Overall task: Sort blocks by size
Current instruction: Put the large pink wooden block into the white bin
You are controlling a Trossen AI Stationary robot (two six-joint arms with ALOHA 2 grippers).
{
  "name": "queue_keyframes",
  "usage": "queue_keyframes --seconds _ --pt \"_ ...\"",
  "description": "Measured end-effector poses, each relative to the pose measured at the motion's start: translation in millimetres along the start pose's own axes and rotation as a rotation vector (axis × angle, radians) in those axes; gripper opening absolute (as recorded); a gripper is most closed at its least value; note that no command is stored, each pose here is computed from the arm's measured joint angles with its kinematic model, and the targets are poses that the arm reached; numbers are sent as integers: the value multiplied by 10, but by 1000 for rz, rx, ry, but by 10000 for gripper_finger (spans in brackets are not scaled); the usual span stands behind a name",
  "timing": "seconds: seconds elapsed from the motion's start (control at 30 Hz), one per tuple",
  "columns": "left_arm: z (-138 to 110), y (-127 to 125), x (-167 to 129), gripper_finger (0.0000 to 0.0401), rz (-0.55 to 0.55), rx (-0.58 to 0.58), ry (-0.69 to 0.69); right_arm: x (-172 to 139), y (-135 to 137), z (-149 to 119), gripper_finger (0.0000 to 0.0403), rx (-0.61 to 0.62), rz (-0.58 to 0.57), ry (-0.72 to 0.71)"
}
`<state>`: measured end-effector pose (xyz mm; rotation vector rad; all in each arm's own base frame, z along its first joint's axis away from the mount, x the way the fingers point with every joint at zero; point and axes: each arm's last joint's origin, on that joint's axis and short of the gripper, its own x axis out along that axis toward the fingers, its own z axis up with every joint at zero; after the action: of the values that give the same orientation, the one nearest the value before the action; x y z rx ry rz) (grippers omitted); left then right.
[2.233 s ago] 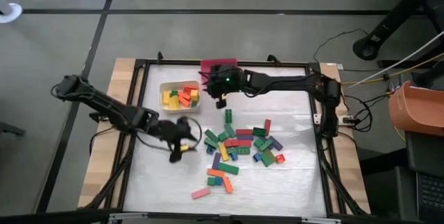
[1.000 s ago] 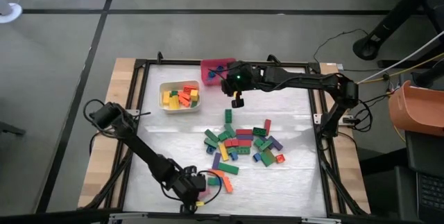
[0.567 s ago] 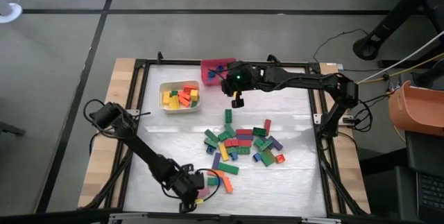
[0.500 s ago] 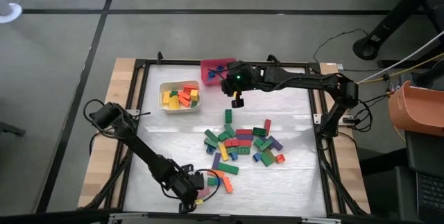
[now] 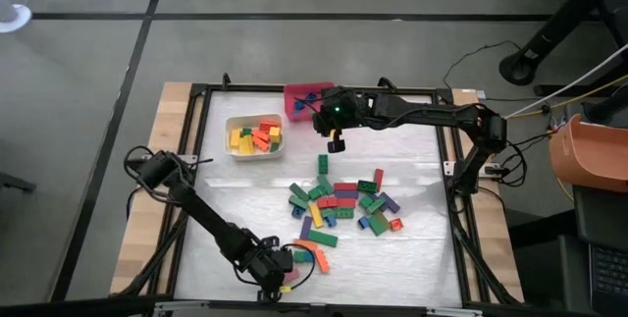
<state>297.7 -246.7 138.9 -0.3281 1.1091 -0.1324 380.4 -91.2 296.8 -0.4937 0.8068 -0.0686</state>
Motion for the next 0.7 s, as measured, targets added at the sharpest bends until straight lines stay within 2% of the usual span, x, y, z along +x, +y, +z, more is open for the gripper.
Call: queue_keyframes --seconds 0.27,0.57,0.7 --pt "-11 17 0 172 24 44 5 1 0 0 106 0 0 1" --pt "-55 118 -21 172 141 72 58 1 0 0 106 0 0 0" --pt "-35 166 -19 152 154 137 75 1 9 -14 106 1 9 14"
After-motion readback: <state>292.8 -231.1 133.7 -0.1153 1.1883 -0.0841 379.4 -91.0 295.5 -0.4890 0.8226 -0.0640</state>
